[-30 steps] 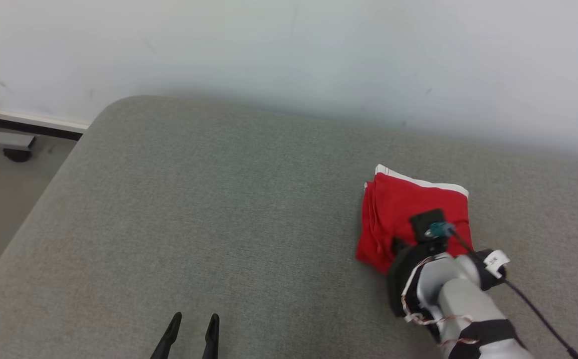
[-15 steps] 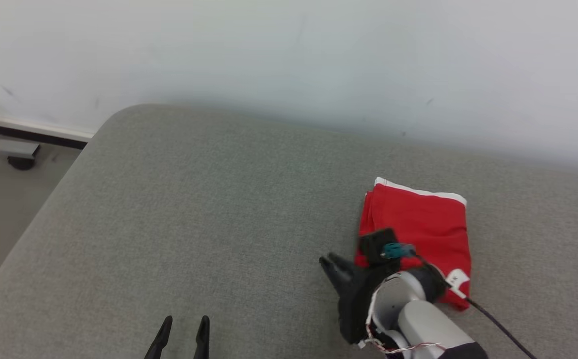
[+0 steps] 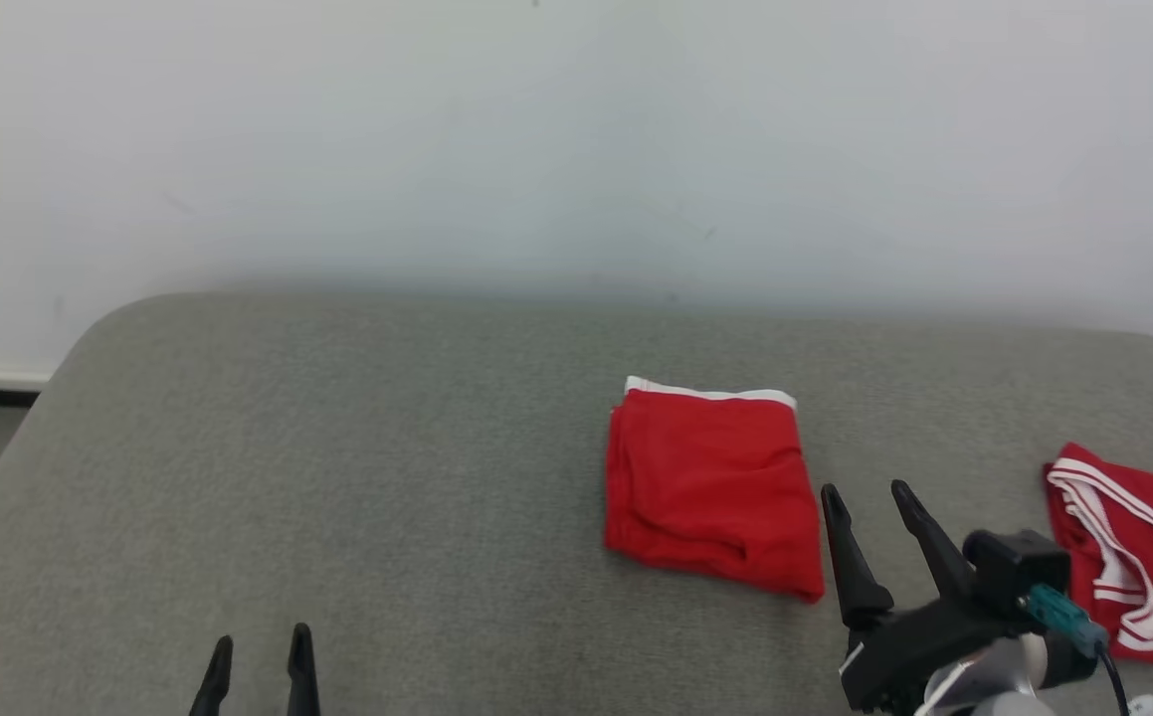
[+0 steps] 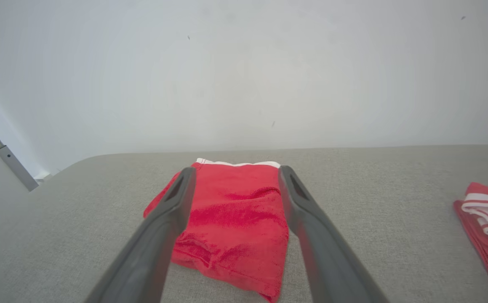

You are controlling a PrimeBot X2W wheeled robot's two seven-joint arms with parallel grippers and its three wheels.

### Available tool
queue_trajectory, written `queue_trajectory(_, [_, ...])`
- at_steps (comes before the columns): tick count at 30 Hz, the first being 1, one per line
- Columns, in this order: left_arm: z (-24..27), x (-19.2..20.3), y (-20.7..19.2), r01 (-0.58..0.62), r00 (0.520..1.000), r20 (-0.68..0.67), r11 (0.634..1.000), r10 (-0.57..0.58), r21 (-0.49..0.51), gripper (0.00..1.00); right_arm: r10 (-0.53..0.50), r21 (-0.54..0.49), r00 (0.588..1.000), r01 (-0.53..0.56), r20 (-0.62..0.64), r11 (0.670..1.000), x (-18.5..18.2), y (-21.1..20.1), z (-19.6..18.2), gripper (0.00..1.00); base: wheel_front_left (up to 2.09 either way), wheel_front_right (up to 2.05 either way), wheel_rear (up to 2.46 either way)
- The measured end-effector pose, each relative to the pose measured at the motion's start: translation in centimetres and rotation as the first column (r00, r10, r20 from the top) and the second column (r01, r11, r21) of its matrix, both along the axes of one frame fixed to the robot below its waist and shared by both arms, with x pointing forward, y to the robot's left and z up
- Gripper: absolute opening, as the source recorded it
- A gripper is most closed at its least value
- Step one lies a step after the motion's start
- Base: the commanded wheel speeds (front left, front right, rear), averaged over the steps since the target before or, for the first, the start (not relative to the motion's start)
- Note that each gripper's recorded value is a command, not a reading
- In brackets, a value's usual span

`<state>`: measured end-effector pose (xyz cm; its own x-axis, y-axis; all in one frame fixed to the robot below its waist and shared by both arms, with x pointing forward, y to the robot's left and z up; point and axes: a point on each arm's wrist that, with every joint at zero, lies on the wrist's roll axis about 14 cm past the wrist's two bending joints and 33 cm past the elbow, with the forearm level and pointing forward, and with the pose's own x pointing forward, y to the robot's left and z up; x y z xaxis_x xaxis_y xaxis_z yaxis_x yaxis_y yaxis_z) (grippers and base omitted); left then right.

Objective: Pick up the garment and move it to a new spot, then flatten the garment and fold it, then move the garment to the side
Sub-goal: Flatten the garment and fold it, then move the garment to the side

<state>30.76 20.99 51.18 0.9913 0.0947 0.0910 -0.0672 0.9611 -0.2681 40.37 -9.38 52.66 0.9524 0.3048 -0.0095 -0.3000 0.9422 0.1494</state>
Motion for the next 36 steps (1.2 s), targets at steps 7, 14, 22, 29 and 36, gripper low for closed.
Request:
queue_trajectory(7, [0.1,0.7,-0.5,0.036,0.999,0.01,0.999,-0.036,0.01,1.0,-0.166,0.028,0.984,0.165,0.057,0.986,-3.6,-5.9,0.3,1.0,0.0,0.0,0.0])
queue_trajectory(14, [-1.0,0.8,-0.7,0.095,0.995,-0.028,0.991,-0.093,0.09,1.0,-0.252,0.007,0.967,0.252,0.027,0.968,-6.1,-9.0,-1.0,1.0,0.0,0.0,0.0])
queue_trajectory(22, [-0.7,1.2,-1.0,0.103,0.995,-0.02,0.988,-0.102,0.111,1.0,-0.296,-0.005,0.955,0.296,-0.006,0.955,-7.3,-10.4,-2.2,1.0,0.0,0.0,0.0])
queue_trajectory(29, [-1.8,0.7,-1.0,0.097,0.995,-0.049,0.989,-0.092,0.111,1.0,-0.296,-0.004,0.955,0.296,-0.01,0.955,-7.4,-10.4,-2.5,1.0,0.0,0.0,0.0])
queue_trajectory(36, [-2.1,0.4,-0.8,0.088,0.995,-0.059,0.989,-0.082,0.116,1.0,-0.281,-0.001,0.959,0.281,-0.03,0.96,-7.1,-9.8,-3.1,1.0,0.0,0.0,0.0])
